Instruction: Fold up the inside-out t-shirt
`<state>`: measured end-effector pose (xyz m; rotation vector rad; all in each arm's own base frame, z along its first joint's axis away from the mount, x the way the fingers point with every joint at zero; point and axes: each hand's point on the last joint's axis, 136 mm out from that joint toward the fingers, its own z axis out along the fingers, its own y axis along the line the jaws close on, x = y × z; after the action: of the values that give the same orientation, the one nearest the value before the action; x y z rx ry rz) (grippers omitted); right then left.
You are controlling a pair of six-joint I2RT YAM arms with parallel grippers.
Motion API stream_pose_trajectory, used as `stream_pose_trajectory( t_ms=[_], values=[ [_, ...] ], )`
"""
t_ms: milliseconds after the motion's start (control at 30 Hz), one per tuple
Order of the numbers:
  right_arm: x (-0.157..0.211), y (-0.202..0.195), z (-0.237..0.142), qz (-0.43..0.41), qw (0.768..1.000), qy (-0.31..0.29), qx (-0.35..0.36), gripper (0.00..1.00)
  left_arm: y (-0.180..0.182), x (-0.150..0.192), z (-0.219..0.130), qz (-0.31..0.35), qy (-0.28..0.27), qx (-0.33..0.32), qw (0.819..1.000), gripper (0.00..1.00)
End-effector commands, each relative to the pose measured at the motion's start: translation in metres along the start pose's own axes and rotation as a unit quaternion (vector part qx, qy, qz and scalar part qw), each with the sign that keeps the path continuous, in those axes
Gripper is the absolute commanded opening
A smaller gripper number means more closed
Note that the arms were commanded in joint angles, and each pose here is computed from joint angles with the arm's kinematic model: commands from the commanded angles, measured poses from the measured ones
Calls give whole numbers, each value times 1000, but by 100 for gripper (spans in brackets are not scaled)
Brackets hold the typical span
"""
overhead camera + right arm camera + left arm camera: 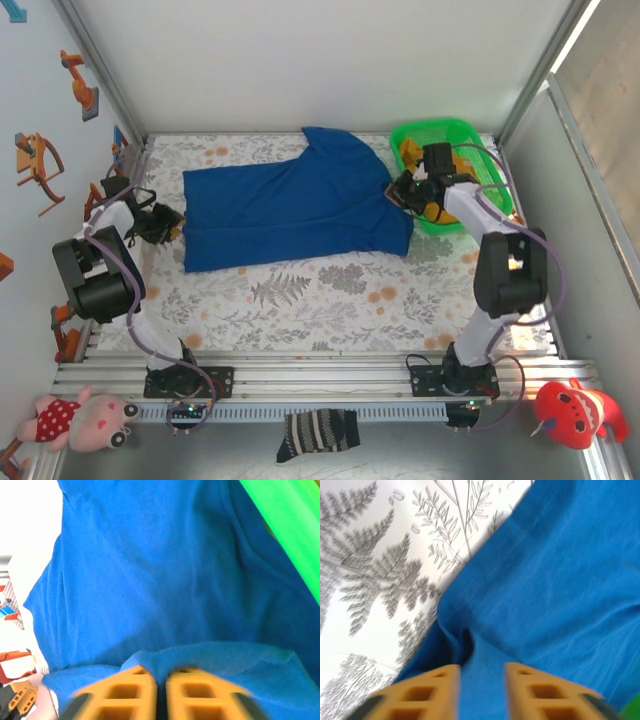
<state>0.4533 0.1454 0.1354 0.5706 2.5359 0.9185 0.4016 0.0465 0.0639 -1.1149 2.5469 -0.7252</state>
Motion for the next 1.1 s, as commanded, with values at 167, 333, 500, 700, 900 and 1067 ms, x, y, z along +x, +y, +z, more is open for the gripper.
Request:
stream_pose_trajectory(
  t_ms=[167,333,500,700,900,1067],
  values=[
    [14,23,-22,-76,997,-20,9,35,-53,-27,-20,41,-46,52,997,58],
    [56,1,-13,-94,994,3,59,34,-69,9,-39,66,-43,70,994,60],
    [72,-17,18,-96,991,30,94,34,-60,54,-32,85,-21,55,995,60],
    [74,-28,47,-93,987,48,118,32,-42,75,-10,91,4,31,995,61],
    [75,-34,65,-87,986,59,132,31,-38,78,2,91,11,24,996,60],
    [74,-32,73,-81,987,64,126,5,-40,78,3,90,12,25,996,60]
  ],
)
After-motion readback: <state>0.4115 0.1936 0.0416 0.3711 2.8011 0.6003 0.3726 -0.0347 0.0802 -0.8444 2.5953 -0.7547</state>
